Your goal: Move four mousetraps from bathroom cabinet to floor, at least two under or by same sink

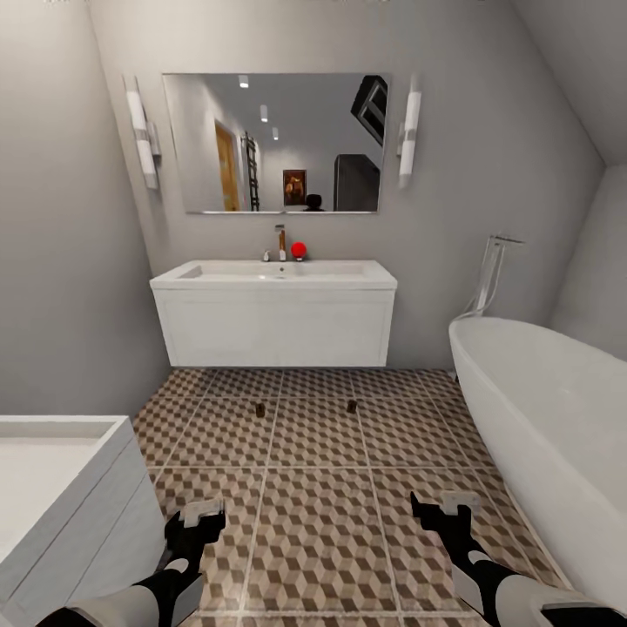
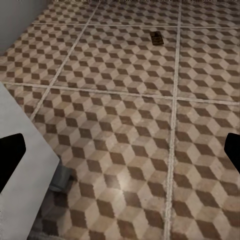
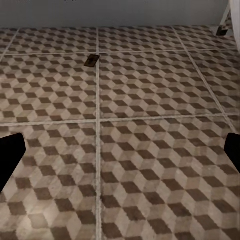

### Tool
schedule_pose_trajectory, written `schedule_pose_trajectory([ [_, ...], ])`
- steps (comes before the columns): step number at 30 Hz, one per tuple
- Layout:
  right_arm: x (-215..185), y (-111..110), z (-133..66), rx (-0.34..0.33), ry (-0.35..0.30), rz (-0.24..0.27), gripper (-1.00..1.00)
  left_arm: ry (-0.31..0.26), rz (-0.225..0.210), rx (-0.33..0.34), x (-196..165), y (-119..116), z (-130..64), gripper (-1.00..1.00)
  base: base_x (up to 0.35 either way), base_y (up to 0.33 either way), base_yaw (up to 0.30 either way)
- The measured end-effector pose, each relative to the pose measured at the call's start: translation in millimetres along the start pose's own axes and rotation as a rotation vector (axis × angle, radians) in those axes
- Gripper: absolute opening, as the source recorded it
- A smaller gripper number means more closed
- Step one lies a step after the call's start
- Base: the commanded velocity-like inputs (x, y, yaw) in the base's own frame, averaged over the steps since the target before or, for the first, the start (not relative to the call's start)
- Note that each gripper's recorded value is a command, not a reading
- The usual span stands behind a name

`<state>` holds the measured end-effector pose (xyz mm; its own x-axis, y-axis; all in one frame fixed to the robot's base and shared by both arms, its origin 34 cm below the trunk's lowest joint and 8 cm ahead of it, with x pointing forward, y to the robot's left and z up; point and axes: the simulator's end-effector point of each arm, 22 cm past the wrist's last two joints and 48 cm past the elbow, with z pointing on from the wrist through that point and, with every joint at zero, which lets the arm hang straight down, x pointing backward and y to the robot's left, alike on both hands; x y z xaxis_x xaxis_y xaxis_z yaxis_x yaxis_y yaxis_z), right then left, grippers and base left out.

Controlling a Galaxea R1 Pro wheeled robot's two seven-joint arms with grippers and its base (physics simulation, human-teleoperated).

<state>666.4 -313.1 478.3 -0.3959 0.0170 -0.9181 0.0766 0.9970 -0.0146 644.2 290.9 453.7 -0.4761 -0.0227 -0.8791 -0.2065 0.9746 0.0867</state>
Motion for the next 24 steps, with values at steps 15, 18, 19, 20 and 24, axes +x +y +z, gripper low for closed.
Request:
schedule_pose_trajectory([
  [15,-31.9,-1.0,-6.6,0.001,0.000,0.000,1.00,0.001,0.000,0.000,-31.1,1.5,-9.4,1.00,0.000,0.000,0.000],
  [18,-38.1,-1.4,-8.1,0.003,0.001,0.001,1.00,0.001,0.000,0.000,-37.3,1.8,-11.3,1.00,0.000,0.000,0.000],
  [19,-40.2,-1.4,-8.5,0.003,0.001,0.001,1.00,0.001,0.000,0.000,-39.3,1.9,-11.9,1.00,0.000,0.000,0.000],
  [20,-42.1,-1.5,-9.0,0.003,0.001,0.002,1.00,0.000,0.000,0.000,-41.4,2.0,-12.6,1.00,0.000,0.000,0.000],
  [24,-49.8,-1.0,-11.1,0.003,0.002,0.003,1.00,0.000,0.000,0.000,-49.5,2.6,-15.1,1.00,0.000,0.000,0.000],
])
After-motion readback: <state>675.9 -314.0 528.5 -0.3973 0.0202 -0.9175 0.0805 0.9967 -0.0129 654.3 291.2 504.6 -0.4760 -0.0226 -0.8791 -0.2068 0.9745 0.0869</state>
